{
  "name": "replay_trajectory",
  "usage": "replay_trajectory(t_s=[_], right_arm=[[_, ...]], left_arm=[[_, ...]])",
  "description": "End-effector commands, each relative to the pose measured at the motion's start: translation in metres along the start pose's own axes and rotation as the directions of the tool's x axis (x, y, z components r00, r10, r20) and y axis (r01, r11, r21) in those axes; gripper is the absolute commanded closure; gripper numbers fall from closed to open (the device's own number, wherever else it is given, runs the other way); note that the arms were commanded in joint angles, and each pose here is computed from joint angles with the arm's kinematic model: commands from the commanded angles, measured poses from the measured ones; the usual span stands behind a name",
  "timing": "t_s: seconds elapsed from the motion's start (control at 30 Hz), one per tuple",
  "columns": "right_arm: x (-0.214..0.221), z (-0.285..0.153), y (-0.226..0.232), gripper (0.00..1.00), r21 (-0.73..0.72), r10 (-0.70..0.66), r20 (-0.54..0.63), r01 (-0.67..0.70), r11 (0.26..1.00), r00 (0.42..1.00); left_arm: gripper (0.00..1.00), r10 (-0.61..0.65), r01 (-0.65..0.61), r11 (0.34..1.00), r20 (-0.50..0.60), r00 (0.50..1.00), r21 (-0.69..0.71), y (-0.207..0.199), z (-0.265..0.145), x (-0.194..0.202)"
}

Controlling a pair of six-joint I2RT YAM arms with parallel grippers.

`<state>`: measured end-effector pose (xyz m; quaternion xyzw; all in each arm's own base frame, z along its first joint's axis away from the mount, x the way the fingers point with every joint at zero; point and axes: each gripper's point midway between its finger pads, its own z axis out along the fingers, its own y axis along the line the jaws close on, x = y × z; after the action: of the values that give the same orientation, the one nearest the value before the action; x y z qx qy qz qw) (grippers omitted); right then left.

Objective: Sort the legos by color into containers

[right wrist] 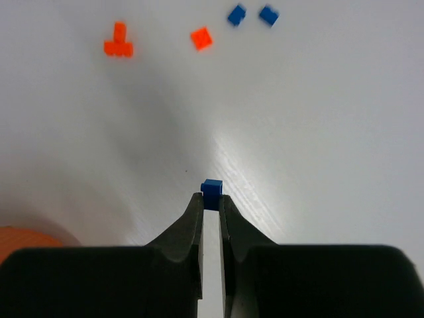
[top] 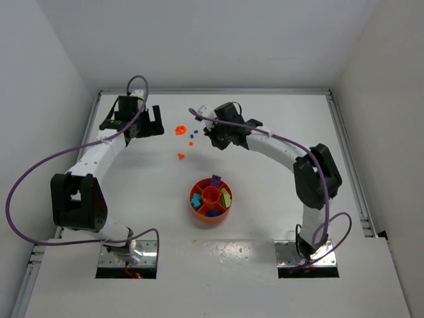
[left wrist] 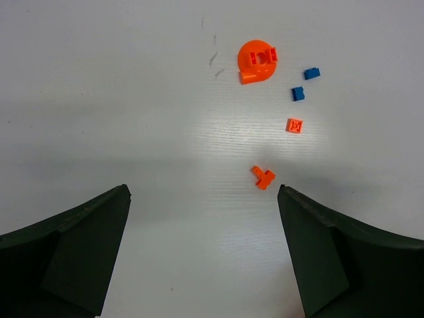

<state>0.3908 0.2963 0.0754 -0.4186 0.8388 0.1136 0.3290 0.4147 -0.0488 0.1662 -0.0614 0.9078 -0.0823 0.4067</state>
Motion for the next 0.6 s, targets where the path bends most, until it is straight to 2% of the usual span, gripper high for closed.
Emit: replay_trajectory(t_s=[0.0,0.1,0.2,0.3,0.33,0.37,0.57], right_arm=[[-0.051,-0.042,-0.016,1.0,0.069,-0.125,0.152,0.115,0.991,0.98],[-0.061,-0.072,0.01,1.0,-0.062,-0.19,0.204,0.206,0.977,0.96],[-0.047,-0.106,0.046,1.0,-0.23,-0.25,0.263,0.312,0.922,0.932],[-0.018,-0.132,0.081,1.0,-0.372,-0.298,0.277,0.388,0.843,0.913],[-0.01,-0.136,0.092,1.0,-0.414,-0.351,0.295,0.45,0.791,0.889],[0.01,-0.146,0.101,1.0,-0.477,-0.364,0.249,0.441,0.76,0.897],[0.041,-0.174,0.115,1.0,-0.574,-0.427,0.246,0.486,0.659,0.87]], left_arm=[[0.0,0.006,-0.006,0.999,0.019,1.0,0.036,-0.003,0.001,-0.005],[0.0,0.047,-0.047,0.994,-0.001,0.999,0.102,-0.012,-0.003,0.002],[0.0,0.06,-0.059,0.985,0.0,0.998,0.165,-0.022,-0.01,0.004],[0.0,0.06,-0.059,0.981,-0.003,0.998,0.183,-0.025,-0.014,0.008],[0.0,0.07,-0.067,0.981,-0.013,0.997,0.181,-0.023,-0.013,0.014],[0.0,0.07,-0.067,0.981,-0.013,0.997,0.181,-0.022,-0.015,0.017],[0.0,0.101,-0.098,0.975,-0.004,0.995,0.2,-0.022,-0.029,0.03]])
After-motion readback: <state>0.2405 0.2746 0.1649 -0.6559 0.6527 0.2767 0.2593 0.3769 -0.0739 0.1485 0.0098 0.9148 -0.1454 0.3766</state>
